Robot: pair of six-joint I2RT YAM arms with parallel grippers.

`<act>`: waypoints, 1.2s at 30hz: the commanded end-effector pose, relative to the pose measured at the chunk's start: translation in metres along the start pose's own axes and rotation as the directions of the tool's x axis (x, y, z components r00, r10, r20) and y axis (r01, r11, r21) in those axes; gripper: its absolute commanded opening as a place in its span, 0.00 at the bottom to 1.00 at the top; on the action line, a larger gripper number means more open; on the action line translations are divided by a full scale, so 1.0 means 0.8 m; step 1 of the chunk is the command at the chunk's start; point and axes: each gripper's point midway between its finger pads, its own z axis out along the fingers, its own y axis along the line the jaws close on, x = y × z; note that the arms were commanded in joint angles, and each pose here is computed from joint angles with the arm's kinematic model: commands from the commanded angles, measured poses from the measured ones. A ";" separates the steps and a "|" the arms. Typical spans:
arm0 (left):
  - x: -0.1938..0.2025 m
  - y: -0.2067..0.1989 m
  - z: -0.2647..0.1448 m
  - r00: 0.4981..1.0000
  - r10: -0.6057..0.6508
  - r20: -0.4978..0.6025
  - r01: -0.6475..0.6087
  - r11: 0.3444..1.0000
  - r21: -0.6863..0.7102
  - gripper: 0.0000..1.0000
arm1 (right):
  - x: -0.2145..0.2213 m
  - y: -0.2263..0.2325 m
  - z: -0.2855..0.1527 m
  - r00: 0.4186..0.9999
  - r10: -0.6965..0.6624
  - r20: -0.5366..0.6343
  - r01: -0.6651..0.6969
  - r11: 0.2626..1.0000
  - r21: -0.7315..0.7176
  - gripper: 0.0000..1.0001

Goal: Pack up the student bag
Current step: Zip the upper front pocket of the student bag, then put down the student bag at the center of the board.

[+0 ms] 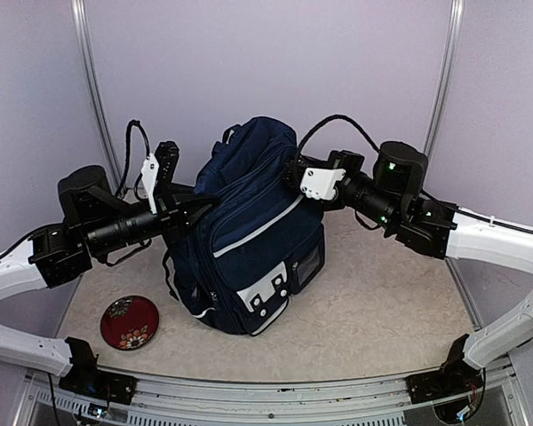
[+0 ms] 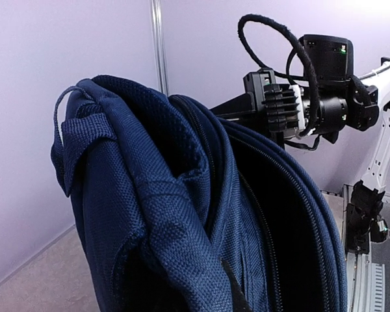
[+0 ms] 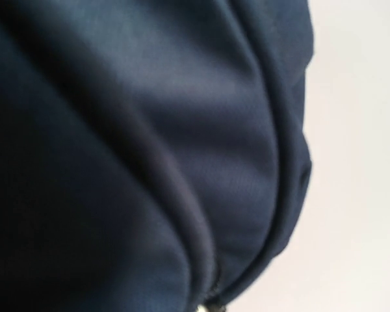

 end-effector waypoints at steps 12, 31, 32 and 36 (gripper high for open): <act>-0.078 0.001 0.043 0.927 -0.227 0.299 0.209 0.974 0.092 0.00 | -0.091 -0.244 0.002 0.854 0.125 0.505 -0.330 0.881 0.340 0.00; -0.001 -0.240 -0.029 0.870 0.487 0.084 -0.477 0.785 0.395 0.95 | -0.125 -0.189 -0.032 0.715 0.164 0.680 -0.281 0.958 0.064 0.00; -0.012 -0.242 -0.041 0.876 0.471 0.106 -0.470 0.781 0.411 0.95 | -0.127 -0.187 -0.033 0.709 0.170 0.684 -0.279 0.959 0.052 0.00; -0.068 -0.247 -0.096 0.893 0.356 0.275 -0.448 0.759 0.472 0.93 | -0.130 -0.174 -0.041 0.692 0.181 0.699 -0.261 0.965 0.008 0.00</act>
